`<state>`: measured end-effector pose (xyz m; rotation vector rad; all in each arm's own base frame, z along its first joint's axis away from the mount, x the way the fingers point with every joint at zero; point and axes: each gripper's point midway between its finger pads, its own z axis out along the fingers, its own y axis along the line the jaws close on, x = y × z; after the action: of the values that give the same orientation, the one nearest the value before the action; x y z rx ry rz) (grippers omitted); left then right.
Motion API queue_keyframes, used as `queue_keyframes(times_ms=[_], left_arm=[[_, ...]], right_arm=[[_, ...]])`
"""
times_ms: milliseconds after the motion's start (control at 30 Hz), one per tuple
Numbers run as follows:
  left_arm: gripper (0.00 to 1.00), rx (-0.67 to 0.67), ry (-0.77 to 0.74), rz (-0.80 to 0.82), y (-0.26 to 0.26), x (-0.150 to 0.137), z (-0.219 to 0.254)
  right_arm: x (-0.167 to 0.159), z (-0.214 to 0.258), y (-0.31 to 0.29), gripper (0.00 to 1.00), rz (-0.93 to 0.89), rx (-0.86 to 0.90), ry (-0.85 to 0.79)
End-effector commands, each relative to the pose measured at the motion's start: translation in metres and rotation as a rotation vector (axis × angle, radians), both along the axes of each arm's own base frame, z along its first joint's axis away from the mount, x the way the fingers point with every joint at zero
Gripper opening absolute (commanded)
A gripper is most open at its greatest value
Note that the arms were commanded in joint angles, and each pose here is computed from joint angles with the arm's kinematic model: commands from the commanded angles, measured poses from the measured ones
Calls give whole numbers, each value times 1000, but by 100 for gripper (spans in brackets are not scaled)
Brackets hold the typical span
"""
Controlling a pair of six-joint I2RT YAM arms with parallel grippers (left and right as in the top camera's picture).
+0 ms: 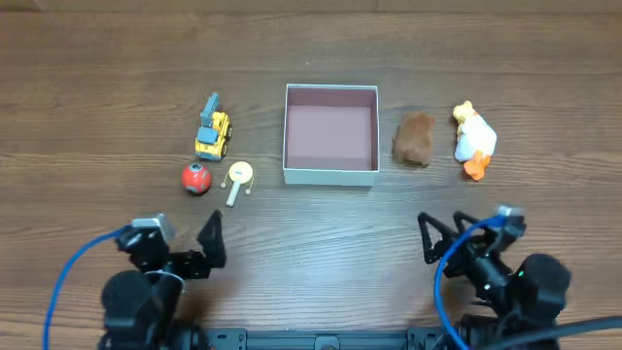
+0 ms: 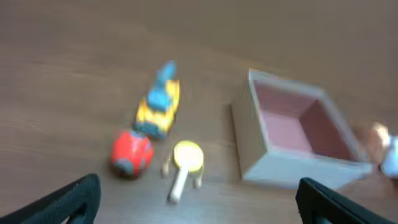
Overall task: Pack container
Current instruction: 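Raise both arms from rest toward the toys beside the box, then grasp the brown plush bear with the right gripper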
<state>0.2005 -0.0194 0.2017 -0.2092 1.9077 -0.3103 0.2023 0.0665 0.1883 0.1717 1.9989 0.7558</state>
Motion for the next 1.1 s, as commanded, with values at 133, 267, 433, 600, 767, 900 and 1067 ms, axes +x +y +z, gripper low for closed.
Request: queue_keyframes(times_ms=[133,267,433,600,767,900,1067], left_arm=[[100,90,299,70,18,48,39],[100,94,428,67,18,91,30],[100,155,663,70,25,110,-30],[100,185,819,34,25,104,-68],[100,188,892,27,25,105,-89],[100,188,923,24,25,105,-98],[100,189,932,24,25,104,-100]], right_arm=[[62,70,-47,100,-111,-225,352],[110,67,-43,100,-66,-337,518],[163,18,-7,100,-1,-567,629],[194,-33,10,100,30,-536,698],[219,-82,0,100,-79,-533,776],[223,-120,-14,100,-170,-521,872],[220,-161,-15,57,-150,-515,964]])
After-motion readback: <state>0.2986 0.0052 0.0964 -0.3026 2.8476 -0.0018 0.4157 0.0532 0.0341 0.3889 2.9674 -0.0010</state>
